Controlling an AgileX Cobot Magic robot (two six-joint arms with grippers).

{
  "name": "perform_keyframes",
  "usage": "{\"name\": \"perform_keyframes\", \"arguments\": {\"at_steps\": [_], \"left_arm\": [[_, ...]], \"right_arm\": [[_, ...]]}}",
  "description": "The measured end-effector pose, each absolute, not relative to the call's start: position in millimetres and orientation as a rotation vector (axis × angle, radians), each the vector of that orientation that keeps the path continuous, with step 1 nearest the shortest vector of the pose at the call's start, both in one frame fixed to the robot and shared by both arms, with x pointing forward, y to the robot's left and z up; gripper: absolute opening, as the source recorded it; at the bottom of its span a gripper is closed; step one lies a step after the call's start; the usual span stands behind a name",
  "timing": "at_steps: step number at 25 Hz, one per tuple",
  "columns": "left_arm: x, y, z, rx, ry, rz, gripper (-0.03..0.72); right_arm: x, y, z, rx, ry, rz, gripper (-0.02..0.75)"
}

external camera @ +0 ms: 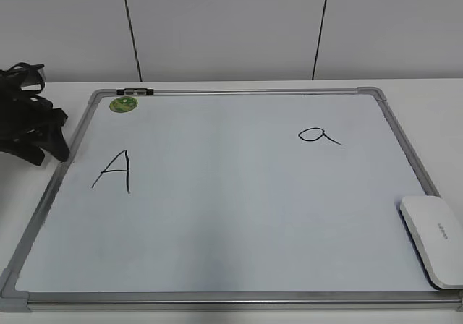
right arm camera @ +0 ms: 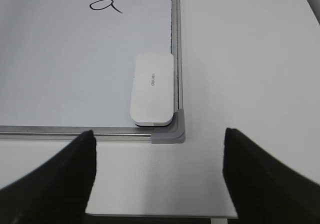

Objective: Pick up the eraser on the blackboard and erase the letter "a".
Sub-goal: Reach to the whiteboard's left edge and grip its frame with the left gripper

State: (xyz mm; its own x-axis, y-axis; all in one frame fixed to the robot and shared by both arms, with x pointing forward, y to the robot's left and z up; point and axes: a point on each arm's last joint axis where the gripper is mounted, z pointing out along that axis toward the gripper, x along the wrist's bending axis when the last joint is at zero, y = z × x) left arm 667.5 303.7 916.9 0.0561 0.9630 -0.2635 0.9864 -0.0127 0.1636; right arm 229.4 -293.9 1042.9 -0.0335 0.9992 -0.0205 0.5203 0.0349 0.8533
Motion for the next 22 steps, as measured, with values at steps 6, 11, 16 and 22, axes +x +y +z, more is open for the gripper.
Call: {"name": "perform_keyframes", "arguments": {"at_steps": [6,11,16,22], "left_arm": [[674,303,914,2.025,1.966,-0.125,0.345],[677,302,909,2.035,1.968,-0.162,0.324],[682,300,900,2.027,1.973,-0.225,0.283],[682,300,899,2.024,1.974,-0.241,0.234]], "right_arm": [[229,-294,1043,1.564,1.636,0.896,0.587],[229,-294,1043,1.564,1.636,0.896,0.587],[229,-294,1043,1.564,1.636,0.896,0.587],[229,-294,1043,1.564,1.636,0.896,0.587]]}}
